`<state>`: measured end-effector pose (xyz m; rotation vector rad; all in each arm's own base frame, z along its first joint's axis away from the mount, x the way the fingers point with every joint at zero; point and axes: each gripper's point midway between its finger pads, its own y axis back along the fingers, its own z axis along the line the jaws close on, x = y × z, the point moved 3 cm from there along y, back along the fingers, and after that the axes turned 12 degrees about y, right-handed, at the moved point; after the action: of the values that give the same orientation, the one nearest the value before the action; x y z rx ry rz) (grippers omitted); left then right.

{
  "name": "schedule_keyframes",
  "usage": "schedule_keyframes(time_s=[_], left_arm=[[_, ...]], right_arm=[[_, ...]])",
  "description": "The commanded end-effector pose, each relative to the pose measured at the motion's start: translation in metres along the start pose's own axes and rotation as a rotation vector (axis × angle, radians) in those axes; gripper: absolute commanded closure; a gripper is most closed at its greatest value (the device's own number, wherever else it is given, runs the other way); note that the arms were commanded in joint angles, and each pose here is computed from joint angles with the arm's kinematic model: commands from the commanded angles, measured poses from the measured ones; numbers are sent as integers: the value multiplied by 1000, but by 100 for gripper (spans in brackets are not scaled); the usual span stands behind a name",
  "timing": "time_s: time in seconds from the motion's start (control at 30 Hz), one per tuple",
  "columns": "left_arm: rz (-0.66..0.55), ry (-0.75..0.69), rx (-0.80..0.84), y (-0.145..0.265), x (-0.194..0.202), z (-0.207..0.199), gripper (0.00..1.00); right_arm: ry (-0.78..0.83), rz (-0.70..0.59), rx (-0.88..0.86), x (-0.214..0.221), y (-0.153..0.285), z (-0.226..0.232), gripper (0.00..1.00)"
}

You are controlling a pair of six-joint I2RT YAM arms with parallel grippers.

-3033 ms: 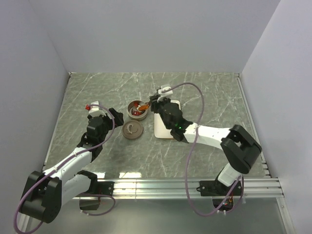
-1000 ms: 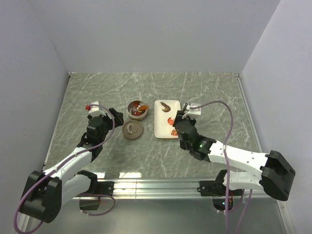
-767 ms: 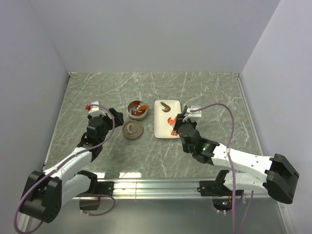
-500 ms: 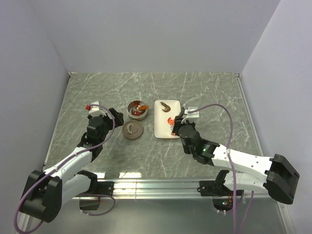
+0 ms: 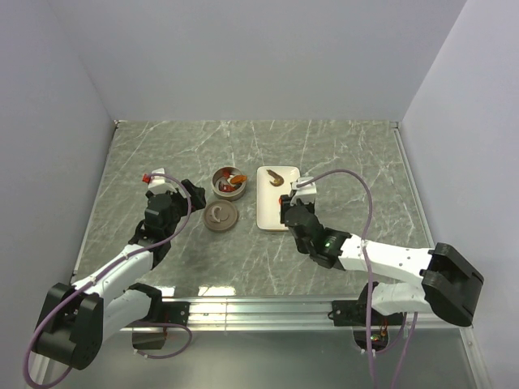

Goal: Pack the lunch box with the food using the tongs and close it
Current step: Pick up the food using the clamp, then place the food into the lunch box

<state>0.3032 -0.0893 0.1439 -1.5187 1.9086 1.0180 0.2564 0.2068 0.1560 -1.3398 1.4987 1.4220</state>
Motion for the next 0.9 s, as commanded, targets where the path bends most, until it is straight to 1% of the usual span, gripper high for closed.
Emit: schedule_keyframes(time_s=[0.0, 0.13, 0.2, 0.23, 0.33, 0.4, 0.5, 0.53, 0.57, 0.6, 0.63, 0.67, 0.73, 0.8, 0.83, 0.87], left_arm=[[-54, 4, 58, -3, -18, -18, 1], [-60, 6, 59, -3, -20, -18, 1], [-59, 5, 58, -3, -20, -18, 1], [-61, 7, 58, -3, -20, -18, 1], [-60, 5, 57, -3, -20, -18, 0], [-57, 5, 57, -4, -20, -18, 1], [-56, 5, 56, -4, -20, -18, 1], [-56, 6, 56, -4, -19, -18, 1], [-57, 5, 57, -4, -20, -18, 1], [-57, 6, 55, -4, -19, -17, 1], [-57, 6, 57, -3, -20, -18, 1], [-59, 7, 58, -3, -20, -18, 0], [-58, 5, 59, -3, -20, -18, 1], [-56, 5, 58, -3, -19, -18, 1], [-55, 8, 59, -3, -19, -18, 1], [-54, 6, 60, -3, -19, -18, 1]], right_arm=[[2, -8, 3, -11, -3, 3, 47], [-5, -8, -3, -14, 0, 1, 62], [-7, -6, -7, -15, 1, 0, 64], [-7, -8, -6, -17, 3, -1, 67], [-3, -21, -9, -23, 3, -2, 68], [-9, -47, -10, -38, 4, -1, 68], [-23, -117, -40, -70, 4, 4, 68], [-5, -136, -53, -77, 3, 7, 68], [-31, -180, -72, -97, 4, 11, 68], [-30, -199, -82, -106, 3, 13, 68], [-5, -207, -91, -111, -1, 19, 68], [-30, -256, -123, -132, -1, 26, 68], [-28, -303, -156, -153, -8, 39, 68], [-23, -332, -204, -166, -14, 53, 68], [-7, -333, -217, -165, -24, 64, 68], [-19, -357, -229, -179, -27, 70, 68]])
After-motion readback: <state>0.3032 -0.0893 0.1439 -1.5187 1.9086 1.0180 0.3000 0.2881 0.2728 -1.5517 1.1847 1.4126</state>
